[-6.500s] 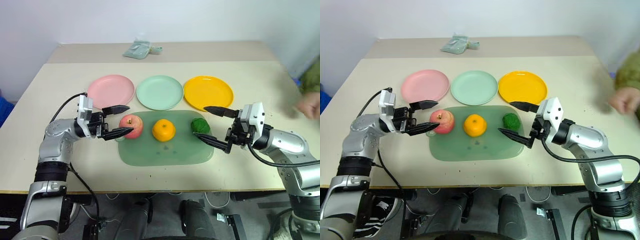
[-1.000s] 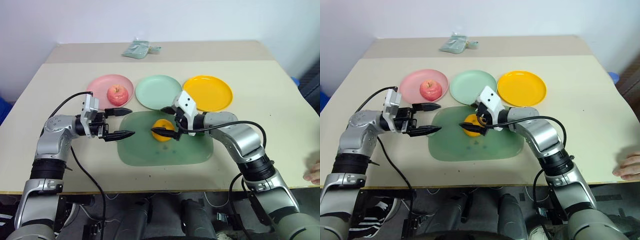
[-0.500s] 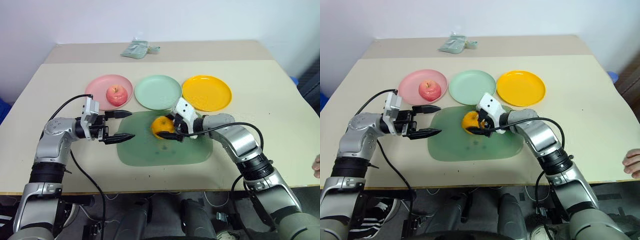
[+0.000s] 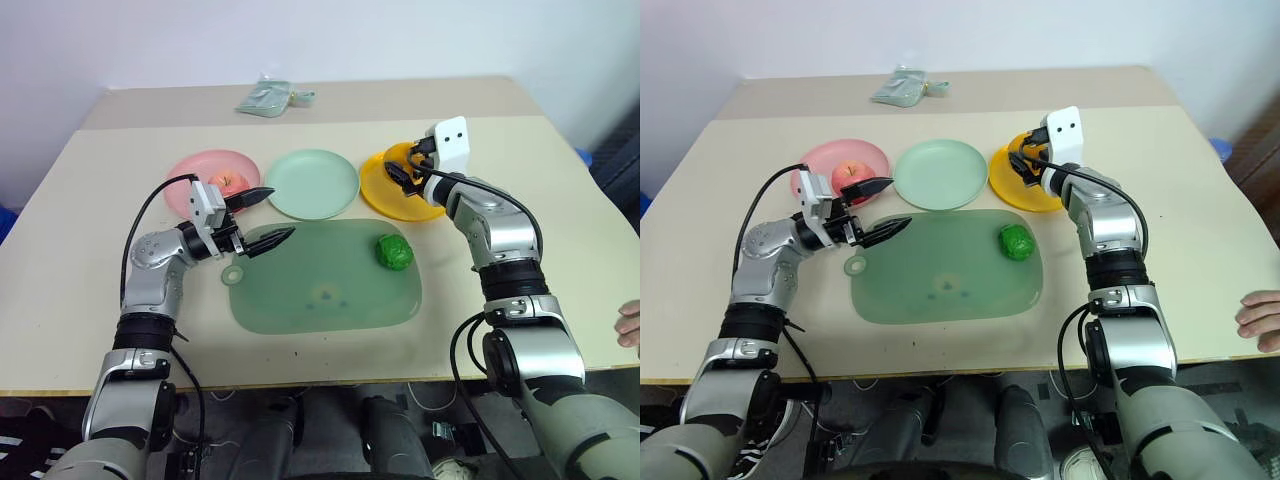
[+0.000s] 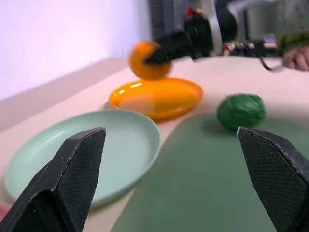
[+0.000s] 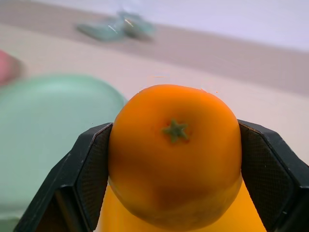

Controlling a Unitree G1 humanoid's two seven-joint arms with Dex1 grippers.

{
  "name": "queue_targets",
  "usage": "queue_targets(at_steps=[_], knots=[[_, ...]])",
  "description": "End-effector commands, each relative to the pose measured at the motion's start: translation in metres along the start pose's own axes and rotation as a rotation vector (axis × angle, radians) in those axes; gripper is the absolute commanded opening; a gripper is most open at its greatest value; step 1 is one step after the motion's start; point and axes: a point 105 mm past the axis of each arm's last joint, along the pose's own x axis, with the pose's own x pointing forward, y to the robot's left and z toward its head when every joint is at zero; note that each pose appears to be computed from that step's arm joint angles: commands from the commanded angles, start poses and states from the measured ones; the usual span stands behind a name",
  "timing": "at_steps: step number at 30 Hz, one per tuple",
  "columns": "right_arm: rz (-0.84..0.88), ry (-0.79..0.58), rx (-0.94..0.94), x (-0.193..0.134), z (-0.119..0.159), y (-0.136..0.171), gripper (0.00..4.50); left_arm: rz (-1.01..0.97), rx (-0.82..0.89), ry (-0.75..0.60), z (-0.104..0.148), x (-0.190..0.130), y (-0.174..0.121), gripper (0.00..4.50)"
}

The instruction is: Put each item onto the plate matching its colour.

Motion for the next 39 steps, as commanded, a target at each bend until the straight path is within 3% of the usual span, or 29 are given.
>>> queue_targets(at_steps=[1,2,3,9,11,14,18,29,32,34,39], knots=[[0.034,-0.016,-0.011,-0.001,0.007,0.0,3.76,-0.012,-0.006,-0.012,0.007,-0.003,-0.002,4.5],[0.029,-0.015,-0.013,-0.002,0.007,-0.001,4.29,-0.016,-0.009,-0.01,0.007,-0.004,-0.002,4.5],[0.021,-0.02,-0.019,-0.002,0.009,-0.004,4.48,-0.018,-0.009,-0.009,0.008,-0.005,-0.002,4.5],[0.015,-0.154,-0.021,-0.01,0.038,-0.012,4.48,-0.115,-0.077,-0.029,0.018,-0.013,-0.011,4.5],[0.143,-0.209,0.036,-0.022,0.049,0.0,4.48,-0.178,-0.154,-0.078,0.03,-0.018,-0.018,4.5],[0.492,-0.11,-0.066,-0.062,0.024,0.044,4.48,-0.266,-0.237,-0.044,0.035,-0.029,-0.028,4.5],[0.706,0.012,-0.1,-0.101,0.0,0.072,4.48,-0.302,-0.248,-0.003,0.032,-0.033,-0.034,4.5],[0.509,0.272,-0.303,-0.088,-0.074,0.044,4.48,-0.312,-0.21,0.024,0.027,-0.026,-0.031,4.5],[0.532,0.295,-0.302,-0.091,-0.081,0.045,3.62,-0.309,-0.203,0.026,0.027,-0.027,-0.031,4.5],[0.568,0.22,-0.228,-0.09,-0.062,0.055,2.78,-0.295,-0.203,0.024,0.028,-0.029,-0.029,4.5],[0.59,0.067,-0.135,-0.082,-0.022,0.067,2.78,-0.217,-0.156,-0.002,0.029,-0.029,-0.02,4.5]])
